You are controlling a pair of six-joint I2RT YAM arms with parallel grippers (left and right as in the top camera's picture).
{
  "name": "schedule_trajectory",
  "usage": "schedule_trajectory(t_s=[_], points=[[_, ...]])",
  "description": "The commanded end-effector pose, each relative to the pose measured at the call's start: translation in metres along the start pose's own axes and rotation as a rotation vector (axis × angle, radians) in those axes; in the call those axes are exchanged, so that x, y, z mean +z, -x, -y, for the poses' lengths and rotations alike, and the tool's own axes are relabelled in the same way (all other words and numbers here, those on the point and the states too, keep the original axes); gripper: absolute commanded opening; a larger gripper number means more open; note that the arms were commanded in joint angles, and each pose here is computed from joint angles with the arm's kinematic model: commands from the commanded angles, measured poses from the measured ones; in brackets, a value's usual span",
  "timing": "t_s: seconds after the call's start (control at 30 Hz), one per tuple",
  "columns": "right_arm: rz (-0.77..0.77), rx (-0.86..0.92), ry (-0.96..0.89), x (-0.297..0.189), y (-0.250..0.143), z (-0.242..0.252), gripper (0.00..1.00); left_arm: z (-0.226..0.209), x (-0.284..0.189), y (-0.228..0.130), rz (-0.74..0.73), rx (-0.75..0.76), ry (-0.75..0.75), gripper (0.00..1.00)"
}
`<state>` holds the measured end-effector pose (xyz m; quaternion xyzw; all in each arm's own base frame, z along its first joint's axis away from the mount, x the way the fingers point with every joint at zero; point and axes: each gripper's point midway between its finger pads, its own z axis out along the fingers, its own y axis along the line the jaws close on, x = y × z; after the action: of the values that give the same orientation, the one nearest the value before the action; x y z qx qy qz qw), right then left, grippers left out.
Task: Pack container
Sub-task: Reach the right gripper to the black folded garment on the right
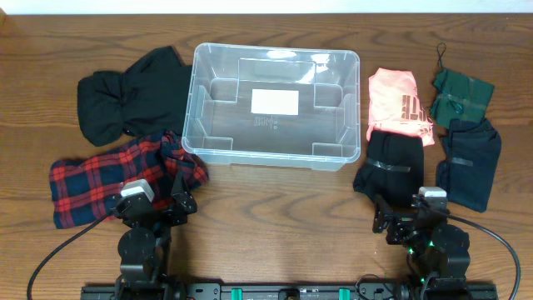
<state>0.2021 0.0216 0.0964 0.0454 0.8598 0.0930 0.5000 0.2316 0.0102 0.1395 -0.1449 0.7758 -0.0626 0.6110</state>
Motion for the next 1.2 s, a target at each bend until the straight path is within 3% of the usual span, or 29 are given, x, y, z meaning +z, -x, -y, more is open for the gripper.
schedule_trajectory(t_s=[0.0, 0.17, 0.33, 0.53, 0.8, 0.97, 1.17], points=[[-0.009, 0.159, 0.075, -0.001, 0.000, -0.013, 0.99, -0.003, 0.003, -0.011, -0.023, 0.011, 0.005, 0.98], [0.104, 0.037, 0.237, -0.012, 0.033, -0.043, 0.99, -0.003, 0.003, -0.011, -0.023, 0.011, 0.005, 0.98], [0.193, 0.025, 0.213, -0.040, 0.085, -0.048, 0.99, -0.003, 0.003, -0.011, -0.023, 0.011, 0.005, 0.98], [0.024, 0.060, 0.080, -0.045, 0.140, -0.043, 0.99, -0.003, 0.003, -0.011, -0.023, 0.011, 0.005, 0.98], [-0.268, 0.001, 0.059, -0.004, 0.212, -0.045, 0.99, -0.003, 0.003, -0.011, -0.023, 0.011, 0.005, 0.98], [-0.451, 0.075, 0.061, 0.034, 0.206, -0.010, 0.99, -0.003, 0.003, -0.011, -0.023, 0.011, 0.005, 0.98], [-0.663, 0.269, -0.007, 0.070, 0.144, 0.057, 0.96, -0.003, 0.003, -0.011, -0.023, 0.011, 0.005, 0.98]])
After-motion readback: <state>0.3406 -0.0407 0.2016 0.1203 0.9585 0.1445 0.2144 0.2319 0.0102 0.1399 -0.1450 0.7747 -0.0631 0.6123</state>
